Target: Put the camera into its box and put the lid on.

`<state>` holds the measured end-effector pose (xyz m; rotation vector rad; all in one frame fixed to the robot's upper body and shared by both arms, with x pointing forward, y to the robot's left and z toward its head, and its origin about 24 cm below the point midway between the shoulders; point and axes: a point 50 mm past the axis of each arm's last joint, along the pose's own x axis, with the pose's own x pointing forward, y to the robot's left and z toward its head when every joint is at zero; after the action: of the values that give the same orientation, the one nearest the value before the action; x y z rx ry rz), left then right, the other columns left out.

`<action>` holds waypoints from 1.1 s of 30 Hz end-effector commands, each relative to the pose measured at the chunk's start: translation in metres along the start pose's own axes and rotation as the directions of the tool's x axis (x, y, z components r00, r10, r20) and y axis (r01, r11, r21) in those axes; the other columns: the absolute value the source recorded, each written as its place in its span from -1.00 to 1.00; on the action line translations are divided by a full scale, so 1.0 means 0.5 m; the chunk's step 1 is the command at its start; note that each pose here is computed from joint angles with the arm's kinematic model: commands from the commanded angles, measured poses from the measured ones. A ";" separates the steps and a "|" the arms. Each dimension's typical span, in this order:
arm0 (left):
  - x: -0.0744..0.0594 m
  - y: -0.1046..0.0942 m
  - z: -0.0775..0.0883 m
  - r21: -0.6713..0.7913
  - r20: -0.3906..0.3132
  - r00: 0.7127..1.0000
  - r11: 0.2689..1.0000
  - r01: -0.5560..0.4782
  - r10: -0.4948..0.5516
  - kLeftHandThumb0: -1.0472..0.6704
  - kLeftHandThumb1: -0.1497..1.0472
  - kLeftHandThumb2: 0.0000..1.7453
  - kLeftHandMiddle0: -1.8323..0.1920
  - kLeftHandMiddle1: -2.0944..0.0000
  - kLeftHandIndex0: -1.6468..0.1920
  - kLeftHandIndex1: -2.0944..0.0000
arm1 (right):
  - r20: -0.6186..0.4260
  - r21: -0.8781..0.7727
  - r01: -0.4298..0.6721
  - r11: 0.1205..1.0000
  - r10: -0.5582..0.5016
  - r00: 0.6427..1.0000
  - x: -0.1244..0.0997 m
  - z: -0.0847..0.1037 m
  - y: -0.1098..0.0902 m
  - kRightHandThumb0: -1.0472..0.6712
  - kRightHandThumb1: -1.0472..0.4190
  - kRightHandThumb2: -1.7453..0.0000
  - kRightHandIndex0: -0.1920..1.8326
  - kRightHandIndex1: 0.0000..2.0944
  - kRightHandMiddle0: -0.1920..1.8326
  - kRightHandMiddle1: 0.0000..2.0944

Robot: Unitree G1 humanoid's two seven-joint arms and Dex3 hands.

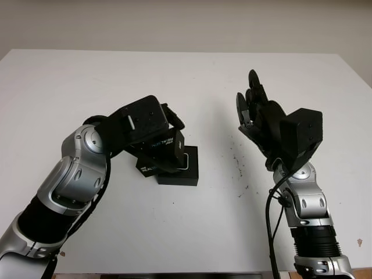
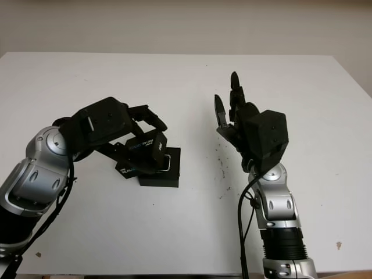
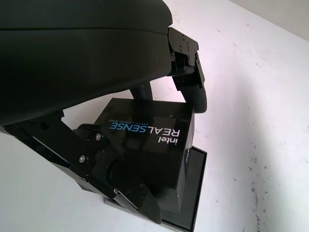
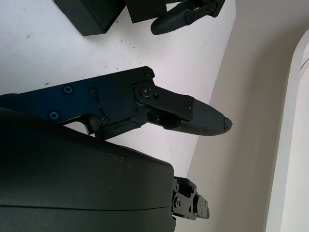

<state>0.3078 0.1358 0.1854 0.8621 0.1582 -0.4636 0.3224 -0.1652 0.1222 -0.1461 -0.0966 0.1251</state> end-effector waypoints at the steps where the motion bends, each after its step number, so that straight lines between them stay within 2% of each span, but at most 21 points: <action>1: 0.003 -0.001 0.013 -0.005 0.009 1.000 1.000 0.005 -0.004 -0.03 0.85 -0.94 0.41 -0.53 0.49 -0.46 | 0.003 -0.003 0.006 1.000 -0.006 1.000 -0.002 0.002 0.003 -0.49 -1.00 0.26 -1.00 -0.99 -1.00 -0.99; 7: 0.007 -0.009 0.024 -0.018 -0.007 1.000 1.000 0.019 -0.020 -0.04 0.85 -0.94 0.46 -0.50 0.50 -0.48 | -0.006 0.005 0.025 1.000 -0.025 1.000 -0.001 -0.004 0.002 -0.51 -1.00 0.31 -0.99 -0.98 -0.99 -0.96; 13: 0.010 -0.025 0.033 -0.017 -0.020 0.999 0.999 0.046 -0.047 -0.02 0.84 -0.94 0.33 -0.61 0.49 -0.50 | 0.000 0.005 0.018 1.000 -0.018 1.000 0.000 -0.005 0.007 -0.53 -1.00 0.31 -0.99 -0.97 -0.99 -0.96; 23: 0.021 -0.042 0.034 -0.011 -0.012 0.998 0.998 0.061 -0.062 0.01 0.84 -0.94 0.38 -0.52 0.47 -0.41 | -0.002 -0.001 0.016 1.000 -0.016 1.000 -0.006 -0.008 0.005 -0.53 -1.00 0.31 -0.99 -0.96 -0.98 -0.95; 28: 0.023 -0.047 0.040 -0.005 0.008 0.998 0.998 0.060 -0.060 0.01 0.83 -0.94 0.33 -0.68 0.44 -0.42 | -0.008 0.006 0.012 1.000 -0.012 1.000 -0.006 -0.010 0.006 -0.51 -1.00 0.30 -1.00 -0.96 -0.99 -0.95; 33: 0.025 -0.049 0.042 0.006 0.056 0.997 0.999 0.051 -0.051 0.01 0.83 -0.94 0.30 -0.70 0.44 -0.47 | -0.013 -0.001 0.016 1.000 -0.016 1.000 -0.006 -0.010 0.008 -0.52 -1.00 0.30 -0.98 -0.95 -0.97 -0.94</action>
<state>0.3077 0.1060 0.1795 0.8628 0.1429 -0.5125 0.3199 -0.1636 0.1140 -0.1475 -0.0742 0.1083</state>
